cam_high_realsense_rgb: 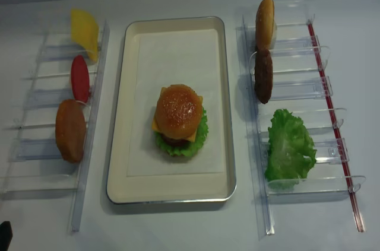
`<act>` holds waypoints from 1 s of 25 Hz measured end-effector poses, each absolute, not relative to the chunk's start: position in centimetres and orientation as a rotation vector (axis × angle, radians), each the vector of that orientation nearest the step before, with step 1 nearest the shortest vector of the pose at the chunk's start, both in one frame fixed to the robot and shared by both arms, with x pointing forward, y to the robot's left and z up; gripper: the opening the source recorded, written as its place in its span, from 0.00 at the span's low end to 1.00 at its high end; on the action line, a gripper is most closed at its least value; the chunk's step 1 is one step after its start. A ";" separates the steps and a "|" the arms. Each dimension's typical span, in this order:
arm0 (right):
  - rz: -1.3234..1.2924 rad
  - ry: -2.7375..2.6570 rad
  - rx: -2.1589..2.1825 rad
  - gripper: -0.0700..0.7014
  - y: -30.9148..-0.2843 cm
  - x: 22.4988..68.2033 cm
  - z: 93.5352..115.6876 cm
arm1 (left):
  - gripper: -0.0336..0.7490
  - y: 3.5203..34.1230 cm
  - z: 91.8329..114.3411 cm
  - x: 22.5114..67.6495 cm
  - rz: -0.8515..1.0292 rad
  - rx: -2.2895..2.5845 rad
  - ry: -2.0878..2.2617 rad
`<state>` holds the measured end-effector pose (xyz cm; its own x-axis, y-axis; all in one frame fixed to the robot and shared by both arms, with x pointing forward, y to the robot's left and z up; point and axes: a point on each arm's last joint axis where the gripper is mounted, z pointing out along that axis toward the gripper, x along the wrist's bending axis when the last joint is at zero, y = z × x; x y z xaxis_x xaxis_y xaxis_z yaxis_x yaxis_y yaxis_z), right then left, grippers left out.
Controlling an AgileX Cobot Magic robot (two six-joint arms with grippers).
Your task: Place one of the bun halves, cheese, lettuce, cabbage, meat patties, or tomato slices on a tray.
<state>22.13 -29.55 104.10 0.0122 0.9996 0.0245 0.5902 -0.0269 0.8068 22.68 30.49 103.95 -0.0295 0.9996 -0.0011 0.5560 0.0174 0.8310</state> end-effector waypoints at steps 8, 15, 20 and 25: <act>0.851 1.592 1.622 0.45 -29.1 23.0 103.9 | 0.32 30.5 103.9 22.7 0.884 1.608 1.657; 0.855 1.567 1.632 0.45 -29.0 23.2 103.8 | 0.32 30.5 103.9 22.7 0.884 1.608 1.657; 0.858 1.565 1.630 0.45 -29.0 23.2 103.9 | 0.32 30.5 103.9 22.7 0.884 1.608 1.657; 0.859 1.564 1.629 0.45 -29.0 23.2 103.9 | 0.32 30.5 103.9 22.7 0.884 1.608 1.657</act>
<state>23.22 -29.00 103.89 0.0465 0.9989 -0.0105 0.5268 -0.0156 0.8499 22.68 30.49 103.95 -0.0295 0.9996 -0.0011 0.5560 0.0174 0.8310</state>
